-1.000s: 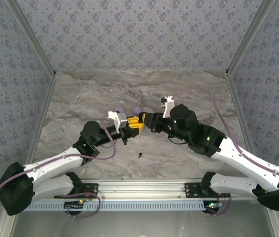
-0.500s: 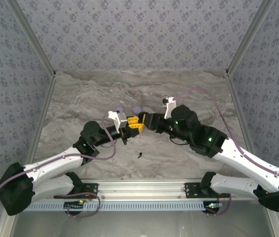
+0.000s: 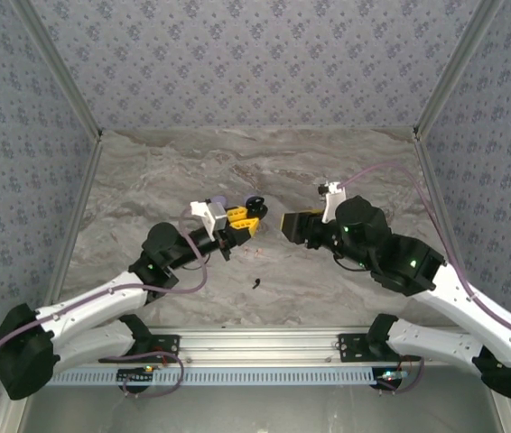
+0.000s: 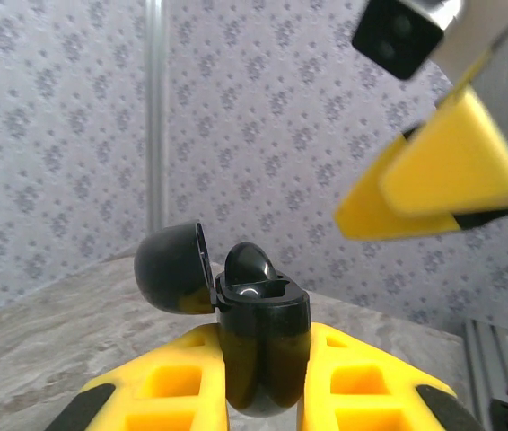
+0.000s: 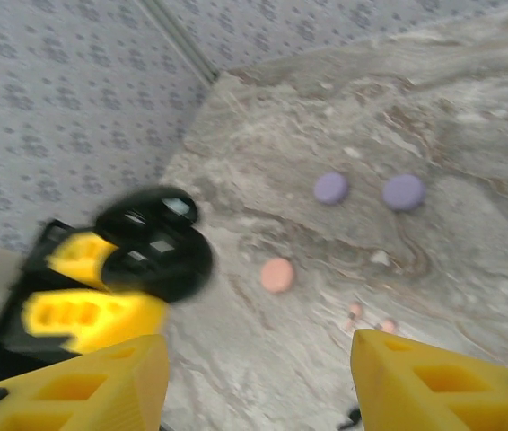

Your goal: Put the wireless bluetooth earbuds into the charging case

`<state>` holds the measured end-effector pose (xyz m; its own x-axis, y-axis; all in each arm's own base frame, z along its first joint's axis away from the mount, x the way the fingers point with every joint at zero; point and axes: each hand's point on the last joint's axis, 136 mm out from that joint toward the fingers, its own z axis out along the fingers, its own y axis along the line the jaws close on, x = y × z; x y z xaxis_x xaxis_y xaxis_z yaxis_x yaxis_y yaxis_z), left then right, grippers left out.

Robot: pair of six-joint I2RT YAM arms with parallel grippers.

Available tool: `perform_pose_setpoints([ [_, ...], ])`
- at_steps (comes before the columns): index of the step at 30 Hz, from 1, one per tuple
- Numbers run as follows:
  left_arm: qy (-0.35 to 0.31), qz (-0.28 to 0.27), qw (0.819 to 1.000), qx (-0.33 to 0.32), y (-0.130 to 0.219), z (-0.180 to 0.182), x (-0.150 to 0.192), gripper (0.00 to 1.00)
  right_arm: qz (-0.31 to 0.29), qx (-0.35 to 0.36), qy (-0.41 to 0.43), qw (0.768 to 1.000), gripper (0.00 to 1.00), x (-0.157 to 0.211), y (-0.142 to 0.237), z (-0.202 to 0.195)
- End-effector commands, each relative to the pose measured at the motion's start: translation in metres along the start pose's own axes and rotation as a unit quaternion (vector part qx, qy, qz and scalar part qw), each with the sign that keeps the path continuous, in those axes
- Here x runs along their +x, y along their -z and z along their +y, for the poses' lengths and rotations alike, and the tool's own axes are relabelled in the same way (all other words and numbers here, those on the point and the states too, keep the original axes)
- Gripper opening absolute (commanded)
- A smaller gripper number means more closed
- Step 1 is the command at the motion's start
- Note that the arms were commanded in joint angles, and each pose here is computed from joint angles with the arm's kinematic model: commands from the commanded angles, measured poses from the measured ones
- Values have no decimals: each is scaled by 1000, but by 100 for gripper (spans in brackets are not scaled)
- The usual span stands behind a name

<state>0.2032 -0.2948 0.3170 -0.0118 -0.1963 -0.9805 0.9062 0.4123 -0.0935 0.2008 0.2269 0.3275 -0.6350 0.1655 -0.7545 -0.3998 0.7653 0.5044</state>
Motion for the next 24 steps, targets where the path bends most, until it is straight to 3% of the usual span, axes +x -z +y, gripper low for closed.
perform_pose_setpoints([
  [1, -16, -1, 998, -63, 11, 18, 0, 0, 80, 94, 14, 992, 56, 49, -10, -48],
  [6, -8, 3, 989, -149, 27, 45, 1, 0, 155, 126, -15, 980, 52, 112, -44, -70],
  [13, 19, 6, 982, -188, 38, 64, 5, 0, 233, 140, -19, 962, 52, 193, -96, -71],
  [24, 34, 1, 981, -189, 43, 68, 5, 0, 280, 156, 20, 947, 46, 232, -144, -61],
])
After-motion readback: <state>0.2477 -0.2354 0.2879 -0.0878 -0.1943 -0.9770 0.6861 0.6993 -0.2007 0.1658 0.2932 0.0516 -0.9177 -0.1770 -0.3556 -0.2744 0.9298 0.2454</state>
